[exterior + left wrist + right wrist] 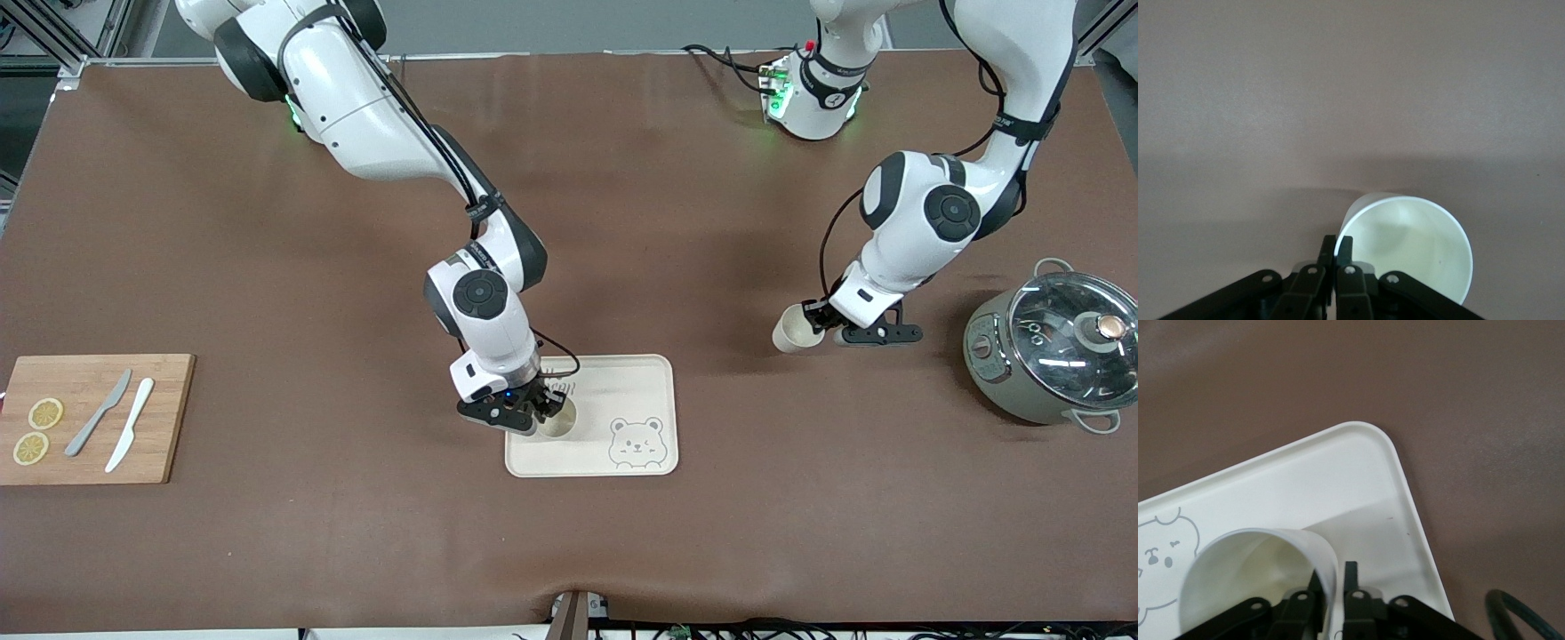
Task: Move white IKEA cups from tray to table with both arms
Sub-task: 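Carry the cup toward the pot while the right gripper carries toward board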
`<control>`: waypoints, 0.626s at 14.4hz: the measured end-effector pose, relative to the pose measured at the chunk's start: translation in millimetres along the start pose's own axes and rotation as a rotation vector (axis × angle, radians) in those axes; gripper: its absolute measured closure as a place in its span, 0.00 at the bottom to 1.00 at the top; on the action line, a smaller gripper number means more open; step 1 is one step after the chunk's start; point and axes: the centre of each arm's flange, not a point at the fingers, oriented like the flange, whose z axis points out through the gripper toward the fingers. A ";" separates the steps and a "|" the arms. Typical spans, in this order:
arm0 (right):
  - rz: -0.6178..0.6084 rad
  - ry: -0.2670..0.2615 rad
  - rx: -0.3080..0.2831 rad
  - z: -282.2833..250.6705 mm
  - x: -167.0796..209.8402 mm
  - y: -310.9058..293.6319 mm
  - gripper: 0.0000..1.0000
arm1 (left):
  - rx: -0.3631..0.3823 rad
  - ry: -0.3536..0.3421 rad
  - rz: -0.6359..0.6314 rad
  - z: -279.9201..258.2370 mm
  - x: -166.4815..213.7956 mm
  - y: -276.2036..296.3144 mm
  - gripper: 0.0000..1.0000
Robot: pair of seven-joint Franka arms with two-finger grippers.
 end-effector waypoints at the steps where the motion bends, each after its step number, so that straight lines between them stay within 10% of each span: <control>1: 0.001 0.001 0.001 -0.2 0.1 -0.2 0.97 | -0.001 0.002 -0.001 1.0 -1.0 -0.3 0.96; 9: 0.007 0.027 0.018 -13.5 12.6 -4.4 0.97 | -0.005 0.016 0.023 9.3 -4.3 -20.8 0.96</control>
